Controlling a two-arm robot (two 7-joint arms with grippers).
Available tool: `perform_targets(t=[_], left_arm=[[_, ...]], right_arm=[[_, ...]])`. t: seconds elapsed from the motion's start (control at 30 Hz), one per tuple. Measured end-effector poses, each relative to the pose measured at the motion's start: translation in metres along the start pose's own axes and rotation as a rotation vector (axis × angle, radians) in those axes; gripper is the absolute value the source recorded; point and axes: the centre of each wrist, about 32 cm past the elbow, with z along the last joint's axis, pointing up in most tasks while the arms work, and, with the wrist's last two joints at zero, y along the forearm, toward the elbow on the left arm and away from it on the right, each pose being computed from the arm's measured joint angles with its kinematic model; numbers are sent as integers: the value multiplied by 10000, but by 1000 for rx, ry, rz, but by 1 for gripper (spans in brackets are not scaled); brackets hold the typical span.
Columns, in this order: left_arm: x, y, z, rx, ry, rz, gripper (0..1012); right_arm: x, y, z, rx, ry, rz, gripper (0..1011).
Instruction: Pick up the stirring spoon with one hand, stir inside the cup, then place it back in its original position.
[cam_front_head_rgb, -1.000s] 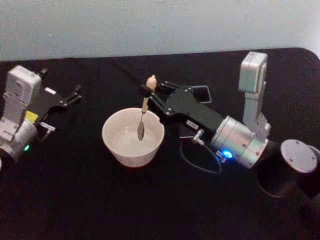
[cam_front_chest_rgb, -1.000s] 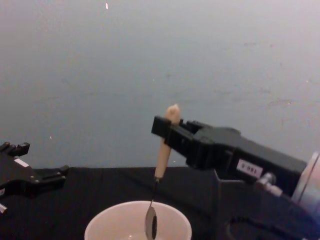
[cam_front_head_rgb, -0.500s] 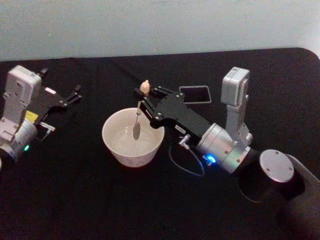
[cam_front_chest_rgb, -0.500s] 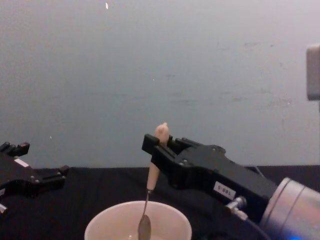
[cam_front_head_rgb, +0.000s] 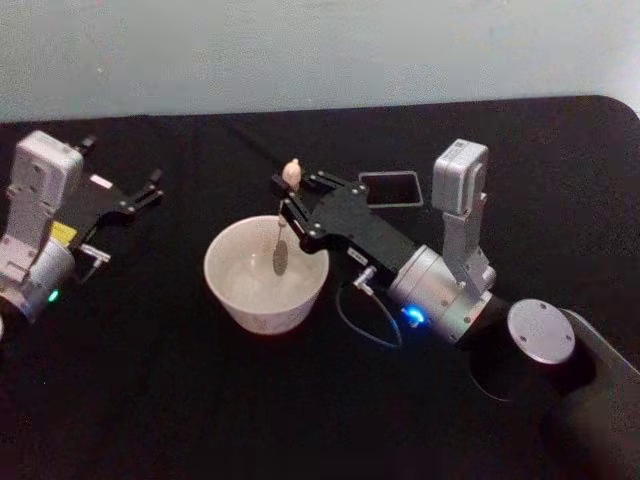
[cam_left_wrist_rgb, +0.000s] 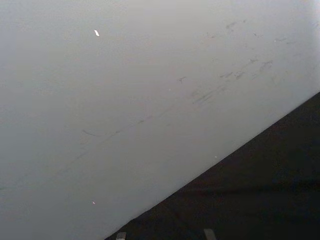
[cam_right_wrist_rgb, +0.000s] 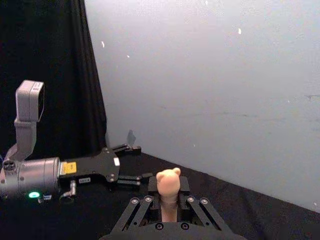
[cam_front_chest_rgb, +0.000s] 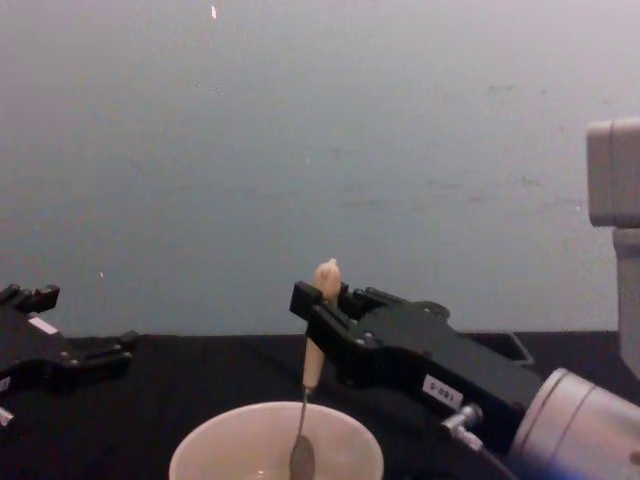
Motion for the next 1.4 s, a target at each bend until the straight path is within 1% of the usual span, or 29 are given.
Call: perform_targets(t=[0.2,0.4,0.67,0.83,1.07,1.23,1.4], left_arm=[[0,0,0,0,0,0,1001],[0,0,0,0,0,0,1001],[0,0,0,0,0,0,1001],[0,0,0,0,0,0,1001],[0,0,0,0,0,0,1001],[0,0,0,0,0,0,1001],[0,0,0,0,0,0,1001]], right_arm=[[35,-49,-1,-12,-9,4,215],[57,-99,40,-10,-13,13,215],[52,-181,75,-11,-14,38,215],[20,-234,65,-22,-17,65,215],[-44,-237,64,-26,-12,100,215],[-98,-206,51,-27,-4,126,215],[-141,-117,12,-31,1,141,215]])
